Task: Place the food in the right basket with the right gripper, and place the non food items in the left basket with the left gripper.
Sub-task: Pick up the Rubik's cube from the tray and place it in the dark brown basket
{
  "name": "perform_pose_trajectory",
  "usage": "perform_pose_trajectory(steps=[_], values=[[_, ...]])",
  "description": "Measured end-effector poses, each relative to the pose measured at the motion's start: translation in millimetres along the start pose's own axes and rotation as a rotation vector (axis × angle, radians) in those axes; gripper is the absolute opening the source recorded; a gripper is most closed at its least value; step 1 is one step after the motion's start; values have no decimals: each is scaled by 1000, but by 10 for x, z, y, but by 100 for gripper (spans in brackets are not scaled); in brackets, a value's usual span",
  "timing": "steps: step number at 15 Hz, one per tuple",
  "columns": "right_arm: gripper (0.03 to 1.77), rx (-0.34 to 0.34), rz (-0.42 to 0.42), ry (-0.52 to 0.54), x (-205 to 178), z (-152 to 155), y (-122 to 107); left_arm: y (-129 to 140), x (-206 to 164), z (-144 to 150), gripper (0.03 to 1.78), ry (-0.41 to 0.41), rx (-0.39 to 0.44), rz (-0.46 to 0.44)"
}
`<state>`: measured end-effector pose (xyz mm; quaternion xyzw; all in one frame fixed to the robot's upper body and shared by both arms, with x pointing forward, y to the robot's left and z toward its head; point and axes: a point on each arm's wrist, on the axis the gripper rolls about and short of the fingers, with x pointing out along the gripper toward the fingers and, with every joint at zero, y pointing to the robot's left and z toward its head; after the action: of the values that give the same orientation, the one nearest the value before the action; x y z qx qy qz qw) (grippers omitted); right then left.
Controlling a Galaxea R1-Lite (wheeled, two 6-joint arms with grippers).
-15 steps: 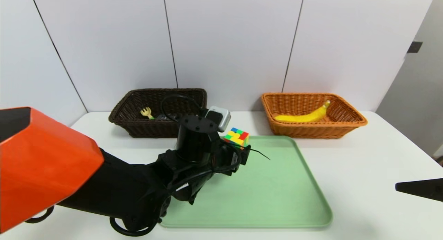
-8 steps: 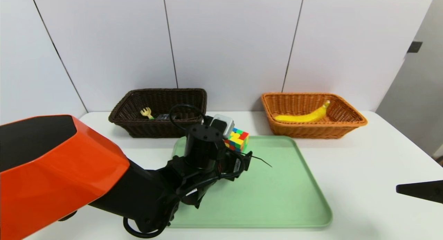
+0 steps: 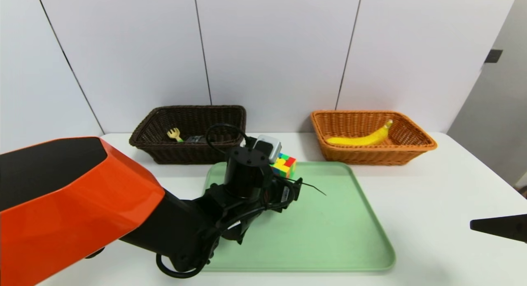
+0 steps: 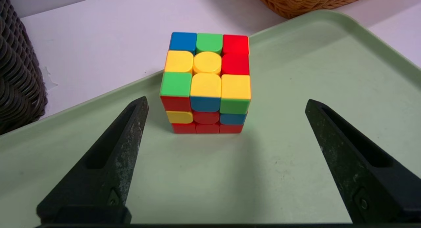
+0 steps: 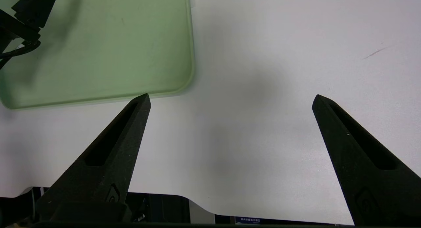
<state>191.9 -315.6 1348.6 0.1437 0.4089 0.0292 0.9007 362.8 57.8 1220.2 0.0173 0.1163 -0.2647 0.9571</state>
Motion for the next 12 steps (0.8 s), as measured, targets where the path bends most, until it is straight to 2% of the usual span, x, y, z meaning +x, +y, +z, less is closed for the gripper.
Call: perform_pose_trajectory(steps=[12], values=[[170,1,-7,-6,-14,-7,-6,32,360,-43,169,-15,-10,24]])
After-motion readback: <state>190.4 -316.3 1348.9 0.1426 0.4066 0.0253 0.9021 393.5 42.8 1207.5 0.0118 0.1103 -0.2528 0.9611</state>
